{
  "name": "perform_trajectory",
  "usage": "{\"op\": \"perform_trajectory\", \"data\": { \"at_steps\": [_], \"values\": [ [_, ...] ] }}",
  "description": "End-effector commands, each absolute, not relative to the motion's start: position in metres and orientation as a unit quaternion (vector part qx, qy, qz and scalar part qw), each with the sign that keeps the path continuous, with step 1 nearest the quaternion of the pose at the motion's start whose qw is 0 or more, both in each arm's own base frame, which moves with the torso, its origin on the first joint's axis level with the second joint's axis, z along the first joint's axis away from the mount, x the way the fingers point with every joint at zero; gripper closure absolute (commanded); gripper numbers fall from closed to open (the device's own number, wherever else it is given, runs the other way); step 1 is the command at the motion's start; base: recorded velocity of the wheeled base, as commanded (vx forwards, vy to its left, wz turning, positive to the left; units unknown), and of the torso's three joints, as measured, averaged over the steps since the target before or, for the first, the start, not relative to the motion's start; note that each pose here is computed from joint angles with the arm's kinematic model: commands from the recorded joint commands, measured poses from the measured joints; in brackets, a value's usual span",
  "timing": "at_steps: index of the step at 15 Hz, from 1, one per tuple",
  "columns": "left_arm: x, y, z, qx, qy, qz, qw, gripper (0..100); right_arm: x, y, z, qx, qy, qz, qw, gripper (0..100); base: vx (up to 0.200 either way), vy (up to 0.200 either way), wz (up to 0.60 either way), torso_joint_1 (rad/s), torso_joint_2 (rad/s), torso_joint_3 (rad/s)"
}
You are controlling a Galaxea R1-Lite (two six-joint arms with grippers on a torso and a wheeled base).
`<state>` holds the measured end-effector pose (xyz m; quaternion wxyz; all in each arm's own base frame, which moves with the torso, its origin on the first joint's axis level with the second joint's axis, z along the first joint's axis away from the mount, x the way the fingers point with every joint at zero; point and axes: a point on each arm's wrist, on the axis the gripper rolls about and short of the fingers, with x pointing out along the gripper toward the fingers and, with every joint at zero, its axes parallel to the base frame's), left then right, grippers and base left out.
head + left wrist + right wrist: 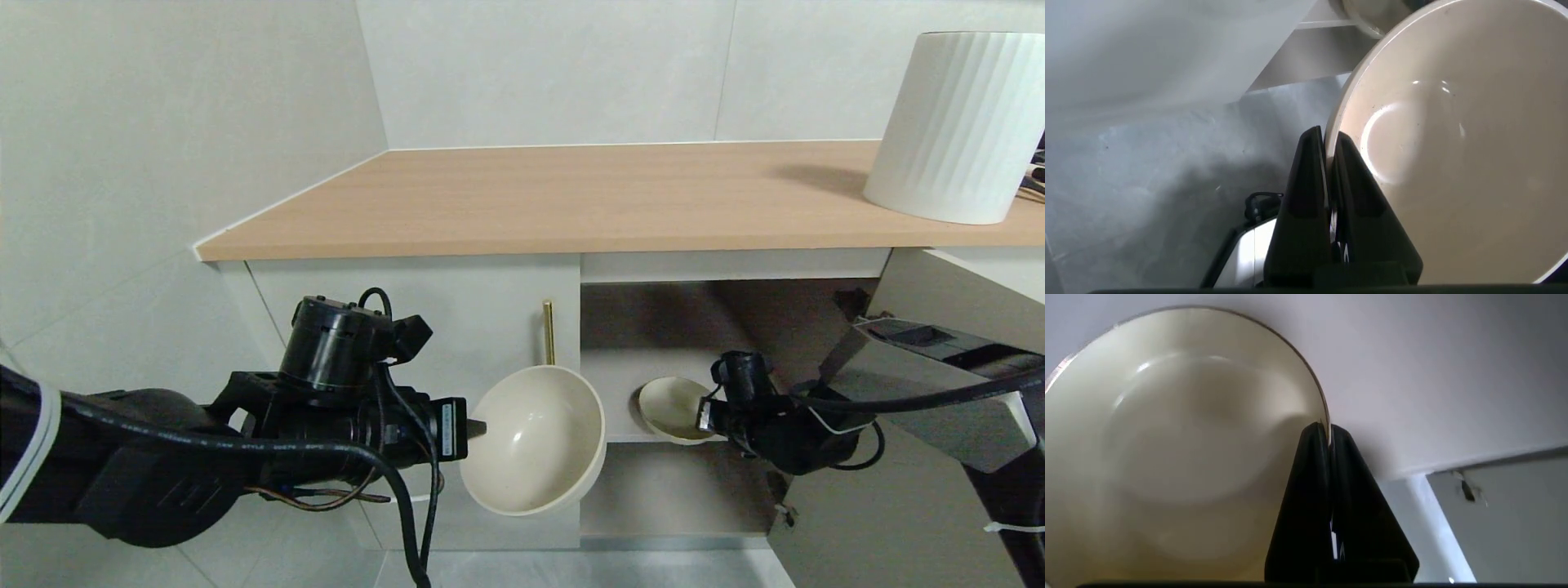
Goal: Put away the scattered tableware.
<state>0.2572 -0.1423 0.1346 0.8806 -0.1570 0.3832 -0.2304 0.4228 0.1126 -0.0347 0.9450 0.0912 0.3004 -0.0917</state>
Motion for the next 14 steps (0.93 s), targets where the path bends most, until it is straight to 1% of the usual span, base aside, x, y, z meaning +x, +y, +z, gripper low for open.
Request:
{"op": "perform_trajectory", "data": {
  "at_steps": [1,4,14],
  "values": [
    [0.257,-0.144,0.133,-0.156,0.385,-0.23,0.88,100,0.428,0.113,-0.042,0.092,0.299,-0.099,0.945,100,0.0,0.0,0.0,0.0,0.0,0.0],
    [0.258,-0.145,0.13,-0.154,0.39,-0.229,0.878,100,0.436,0.114,-0.038,0.098,0.282,-0.11,0.948,100,0.0,0.0,0.0,0.0,0.0,0.0],
    [0.257,-0.146,0.13,-0.153,0.391,-0.232,0.878,100,0.449,0.114,-0.034,0.114,0.255,-0.126,0.952,100,0.0,0.0,0.0,0.0,0.0,0.0]
  ]
}}
